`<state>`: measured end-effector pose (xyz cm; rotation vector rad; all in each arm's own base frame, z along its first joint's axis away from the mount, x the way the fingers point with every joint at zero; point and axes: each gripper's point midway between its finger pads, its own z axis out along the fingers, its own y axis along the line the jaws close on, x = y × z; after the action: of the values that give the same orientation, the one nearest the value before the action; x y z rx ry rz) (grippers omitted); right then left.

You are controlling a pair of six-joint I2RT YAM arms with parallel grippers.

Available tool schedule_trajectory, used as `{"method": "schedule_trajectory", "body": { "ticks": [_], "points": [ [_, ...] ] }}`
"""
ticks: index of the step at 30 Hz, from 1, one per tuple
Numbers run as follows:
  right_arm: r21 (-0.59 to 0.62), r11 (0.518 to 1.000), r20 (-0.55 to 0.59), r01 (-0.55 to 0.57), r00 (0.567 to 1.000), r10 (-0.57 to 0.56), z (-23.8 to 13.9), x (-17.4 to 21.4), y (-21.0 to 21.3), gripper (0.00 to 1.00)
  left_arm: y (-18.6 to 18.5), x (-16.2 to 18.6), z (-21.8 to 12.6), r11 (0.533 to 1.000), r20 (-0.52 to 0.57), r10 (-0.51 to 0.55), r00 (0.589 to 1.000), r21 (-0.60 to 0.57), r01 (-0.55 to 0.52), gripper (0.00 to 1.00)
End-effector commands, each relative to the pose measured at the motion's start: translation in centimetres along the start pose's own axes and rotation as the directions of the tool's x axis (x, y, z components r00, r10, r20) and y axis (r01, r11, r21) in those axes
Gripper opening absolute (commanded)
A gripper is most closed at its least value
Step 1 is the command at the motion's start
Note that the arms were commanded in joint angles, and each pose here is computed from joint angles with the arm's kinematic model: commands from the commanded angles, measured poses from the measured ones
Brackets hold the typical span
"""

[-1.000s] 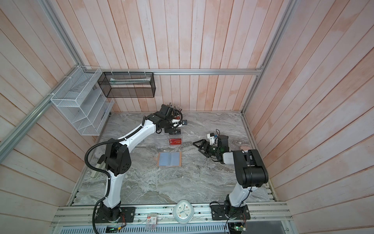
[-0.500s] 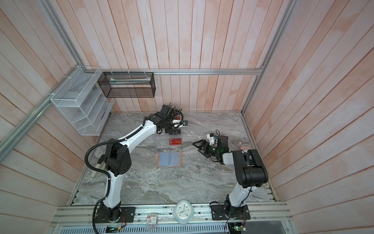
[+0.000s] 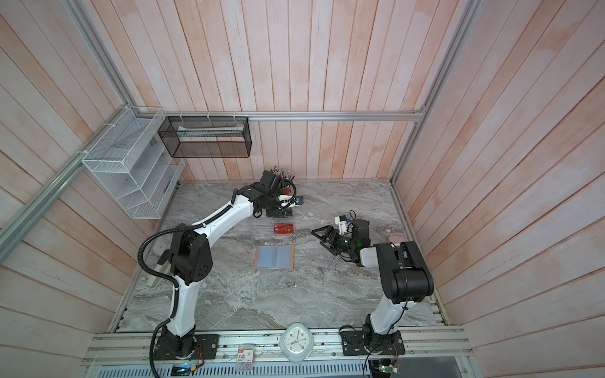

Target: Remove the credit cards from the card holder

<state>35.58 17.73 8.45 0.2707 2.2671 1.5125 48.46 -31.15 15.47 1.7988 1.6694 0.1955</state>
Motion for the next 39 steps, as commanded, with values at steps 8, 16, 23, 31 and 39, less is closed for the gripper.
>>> {"method": "schedule_trajectory", "body": {
  "ticks": [8,16,23,31,39],
  "points": [
    [-0.017,1.0,-0.021,0.005,1.0,-0.005,0.1,0.5,0.2,0.98,0.0,-0.6,0.2,1.0,0.012,0.007,1.0,-0.003,-0.007,0.0],
    [-0.024,1.0,-0.02,0.001,1.0,-0.001,0.1,0.6,0.3,0.98,-0.6,-0.6,0.8,1.0,0.009,0.011,1.0,0.008,-0.011,0.0],
    [-0.028,1.0,-0.019,0.004,1.0,-0.005,0.0,0.6,0.5,0.98,-0.7,-0.4,1.5,1.0,0.004,0.011,1.0,0.008,-0.011,0.0],
    [-0.035,0.999,-0.019,0.001,1.0,-0.001,0.0,0.7,0.4,0.98,-1.0,-0.1,2.6,1.0,-0.007,0.012,1.0,0.018,-0.012,0.0],
    [-0.04,0.999,-0.018,-0.007,1.0,0.006,0.1,0.7,0.2,0.98,-1.0,0.3,2.7,1.0,-0.015,0.017,1.0,0.012,-0.016,0.0]
  ]
}}
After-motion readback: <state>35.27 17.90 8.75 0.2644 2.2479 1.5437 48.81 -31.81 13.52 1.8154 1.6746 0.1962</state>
